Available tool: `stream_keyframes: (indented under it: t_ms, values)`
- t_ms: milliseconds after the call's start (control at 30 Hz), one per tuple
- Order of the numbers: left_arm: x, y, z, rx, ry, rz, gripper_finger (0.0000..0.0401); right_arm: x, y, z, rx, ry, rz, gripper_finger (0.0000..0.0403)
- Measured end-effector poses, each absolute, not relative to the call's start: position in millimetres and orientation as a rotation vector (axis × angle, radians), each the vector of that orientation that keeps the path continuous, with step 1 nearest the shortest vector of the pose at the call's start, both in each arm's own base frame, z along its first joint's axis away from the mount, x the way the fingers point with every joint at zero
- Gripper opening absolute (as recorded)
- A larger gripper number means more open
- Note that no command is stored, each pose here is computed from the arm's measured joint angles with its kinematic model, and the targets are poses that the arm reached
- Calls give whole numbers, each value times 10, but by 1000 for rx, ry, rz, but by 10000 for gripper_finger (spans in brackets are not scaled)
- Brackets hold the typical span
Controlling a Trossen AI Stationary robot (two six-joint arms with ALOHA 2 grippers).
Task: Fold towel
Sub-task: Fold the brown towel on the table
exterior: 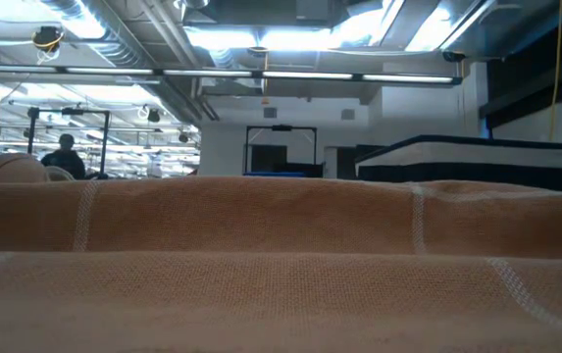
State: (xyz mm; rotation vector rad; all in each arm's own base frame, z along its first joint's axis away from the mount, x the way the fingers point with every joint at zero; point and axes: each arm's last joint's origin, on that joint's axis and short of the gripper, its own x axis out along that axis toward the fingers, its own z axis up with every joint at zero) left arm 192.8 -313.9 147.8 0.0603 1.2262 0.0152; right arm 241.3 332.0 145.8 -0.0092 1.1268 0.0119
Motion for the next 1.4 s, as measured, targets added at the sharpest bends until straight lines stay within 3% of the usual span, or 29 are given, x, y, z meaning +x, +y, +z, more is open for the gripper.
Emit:
stream_keyframes:
  t_ms: [300, 500, 733, 867, 1033, 1400]
  values:
    - [1881, -3081, 1352, 8, 1260, 20, 191, 2417, 3298, 1312, -27, 1173, -29, 163]
    - [1881, -3093, 1328, 31, 1276, -13, 134, 2425, 3275, 1240, -32, 1213, -55, 153]
    - [1897, -3076, 1293, 64, 1280, -17, 15, 2413, 3247, 1219, -74, 1210, -77, 64]
    - [1905, -3076, 1316, 47, 1250, 15, 9, 2419, 3224, 1217, -116, 1161, -114, 9]
    - [1884, -3099, 1577, -47, 1223, 9, 4, 2462, 3245, 1352, -117, 1144, -123, 7]
    - [1658, -3012, 2590, -173, 1070, -51, 1, 2608, 3434, 2354, -103, 1007, -110, 2]
